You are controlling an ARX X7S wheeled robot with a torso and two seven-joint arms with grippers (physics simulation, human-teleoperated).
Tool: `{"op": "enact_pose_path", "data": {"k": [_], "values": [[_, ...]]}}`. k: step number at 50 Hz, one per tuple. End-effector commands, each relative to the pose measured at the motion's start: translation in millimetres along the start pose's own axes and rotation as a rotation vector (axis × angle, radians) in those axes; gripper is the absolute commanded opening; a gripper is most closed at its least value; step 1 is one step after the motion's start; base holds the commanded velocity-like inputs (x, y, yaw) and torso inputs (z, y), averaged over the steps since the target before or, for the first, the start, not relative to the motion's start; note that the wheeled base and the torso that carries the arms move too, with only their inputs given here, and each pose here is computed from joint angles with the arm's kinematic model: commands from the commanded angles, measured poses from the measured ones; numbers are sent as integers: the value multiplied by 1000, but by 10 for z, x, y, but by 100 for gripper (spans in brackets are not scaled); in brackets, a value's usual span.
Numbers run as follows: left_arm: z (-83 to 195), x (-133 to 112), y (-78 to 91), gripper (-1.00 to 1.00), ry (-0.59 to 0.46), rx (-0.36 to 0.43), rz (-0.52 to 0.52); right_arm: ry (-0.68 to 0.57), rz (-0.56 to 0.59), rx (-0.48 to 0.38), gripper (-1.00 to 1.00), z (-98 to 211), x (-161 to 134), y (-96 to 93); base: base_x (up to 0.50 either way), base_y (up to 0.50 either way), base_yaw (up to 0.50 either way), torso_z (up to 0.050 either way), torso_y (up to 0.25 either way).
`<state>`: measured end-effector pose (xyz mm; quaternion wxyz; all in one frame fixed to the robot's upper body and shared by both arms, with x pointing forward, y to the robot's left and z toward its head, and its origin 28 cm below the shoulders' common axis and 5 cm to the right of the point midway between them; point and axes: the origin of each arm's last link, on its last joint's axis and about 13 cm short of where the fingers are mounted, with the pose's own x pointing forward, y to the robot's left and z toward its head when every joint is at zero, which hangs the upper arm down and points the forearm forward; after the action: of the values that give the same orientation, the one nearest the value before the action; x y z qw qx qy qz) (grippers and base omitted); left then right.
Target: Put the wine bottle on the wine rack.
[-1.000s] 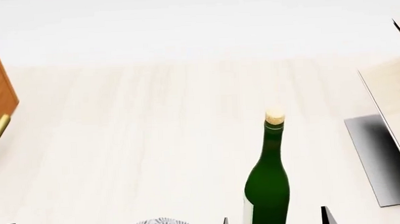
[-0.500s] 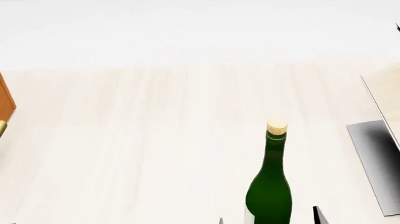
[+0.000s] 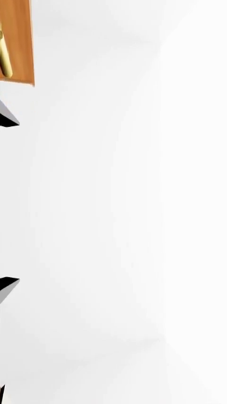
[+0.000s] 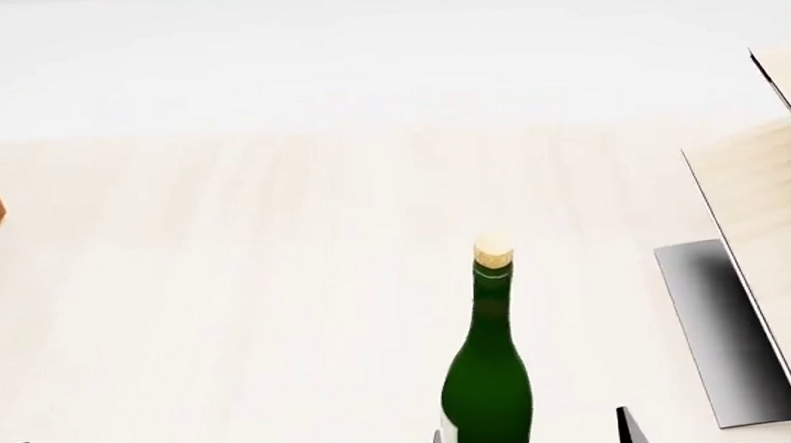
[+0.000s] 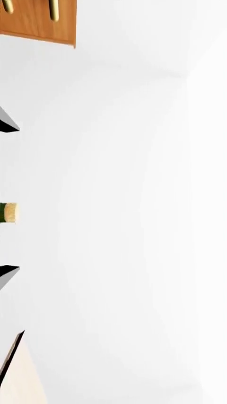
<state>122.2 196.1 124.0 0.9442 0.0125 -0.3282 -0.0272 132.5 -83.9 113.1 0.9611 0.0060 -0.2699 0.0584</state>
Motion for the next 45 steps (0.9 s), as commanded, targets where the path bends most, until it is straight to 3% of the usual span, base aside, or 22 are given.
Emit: {"op": "enact_pose_path", "data": {"k": [1, 45], "values": [[-4, 3, 2, 100, 1, 0, 0, 1, 0, -2, 100, -14, -2, -4, 0, -172, 0, 0, 0], [5, 8, 6, 100, -3, 3, 2, 5, 4, 0, 100, -4, 2, -2, 0, -153, 0, 0, 0]]}}
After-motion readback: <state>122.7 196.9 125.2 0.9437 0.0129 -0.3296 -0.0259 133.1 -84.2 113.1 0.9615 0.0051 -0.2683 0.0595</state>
